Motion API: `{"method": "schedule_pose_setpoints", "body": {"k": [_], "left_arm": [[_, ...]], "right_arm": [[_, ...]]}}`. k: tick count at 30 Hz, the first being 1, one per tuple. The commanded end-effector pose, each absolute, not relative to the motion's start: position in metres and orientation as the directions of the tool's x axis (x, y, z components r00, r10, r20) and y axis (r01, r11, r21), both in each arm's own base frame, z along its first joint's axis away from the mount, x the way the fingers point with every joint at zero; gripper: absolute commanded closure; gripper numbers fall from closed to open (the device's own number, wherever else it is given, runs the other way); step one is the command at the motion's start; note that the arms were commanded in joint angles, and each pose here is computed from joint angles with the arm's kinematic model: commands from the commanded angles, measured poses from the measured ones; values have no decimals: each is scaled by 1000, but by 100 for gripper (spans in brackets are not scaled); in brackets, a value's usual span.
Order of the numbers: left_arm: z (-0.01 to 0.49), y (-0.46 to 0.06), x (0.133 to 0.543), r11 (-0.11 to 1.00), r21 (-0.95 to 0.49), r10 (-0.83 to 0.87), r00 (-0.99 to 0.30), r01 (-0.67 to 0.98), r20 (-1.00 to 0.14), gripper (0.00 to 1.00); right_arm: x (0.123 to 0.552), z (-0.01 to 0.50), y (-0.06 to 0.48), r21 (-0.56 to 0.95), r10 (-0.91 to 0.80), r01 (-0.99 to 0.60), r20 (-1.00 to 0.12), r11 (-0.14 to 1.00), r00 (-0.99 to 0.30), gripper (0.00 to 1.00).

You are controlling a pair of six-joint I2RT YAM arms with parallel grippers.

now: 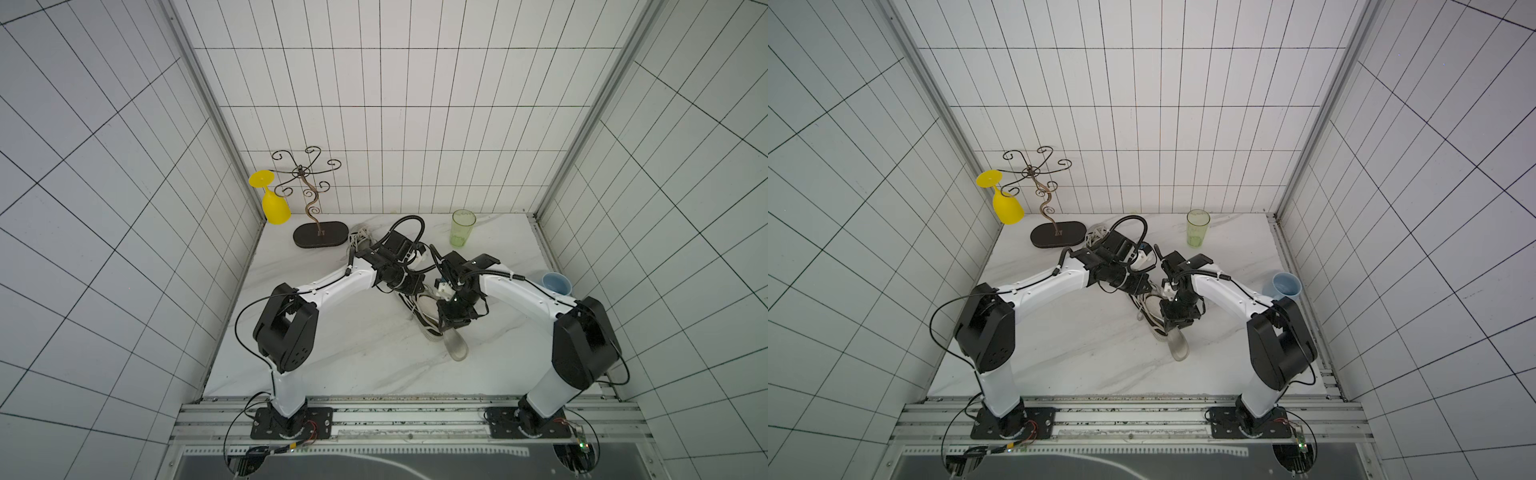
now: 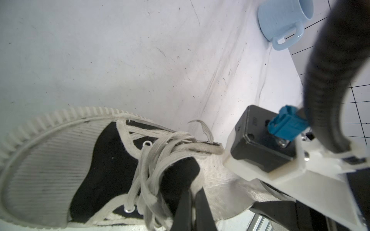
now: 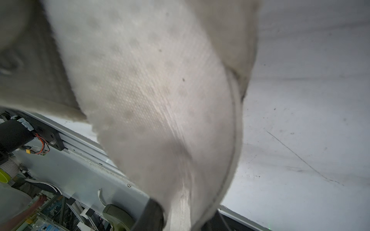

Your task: Insert the insole into the shoe

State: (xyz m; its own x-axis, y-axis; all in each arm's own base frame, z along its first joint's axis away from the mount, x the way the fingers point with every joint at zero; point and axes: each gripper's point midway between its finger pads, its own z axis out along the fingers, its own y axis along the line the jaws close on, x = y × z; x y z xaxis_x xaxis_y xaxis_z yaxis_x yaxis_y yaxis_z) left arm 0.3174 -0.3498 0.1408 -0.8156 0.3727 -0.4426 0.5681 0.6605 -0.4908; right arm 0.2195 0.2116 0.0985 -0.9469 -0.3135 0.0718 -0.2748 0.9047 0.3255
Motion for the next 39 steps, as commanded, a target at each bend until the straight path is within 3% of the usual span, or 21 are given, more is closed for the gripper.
{"method": "schedule_pose_setpoints", "body": {"k": [1,13,19,31,39], "left_arm": [[166,-354,315,628,-512,356,-802,586,-480,100],[168,-352,294,581,-572,354,-812,579,-463,100],[163,-345,294,613,-563,323,-827,554,-461,100],[166,-339,292,548,-617,323,-824,564,-466,100],[158,-332,298,568,-633,294,-848,525,-440,100]], "right_arm": [[237,123,228,335,-311,-291,5,896,-950,72],[275,111,241,279,-334,-332,-39,901,-942,71],[300,118,269,343,-347,-364,-113,866,-931,71],[303,115,276,333,-498,-576,-295,746,-816,69],[307,95,287,360,-508,-604,-331,711,-795,71]]}}
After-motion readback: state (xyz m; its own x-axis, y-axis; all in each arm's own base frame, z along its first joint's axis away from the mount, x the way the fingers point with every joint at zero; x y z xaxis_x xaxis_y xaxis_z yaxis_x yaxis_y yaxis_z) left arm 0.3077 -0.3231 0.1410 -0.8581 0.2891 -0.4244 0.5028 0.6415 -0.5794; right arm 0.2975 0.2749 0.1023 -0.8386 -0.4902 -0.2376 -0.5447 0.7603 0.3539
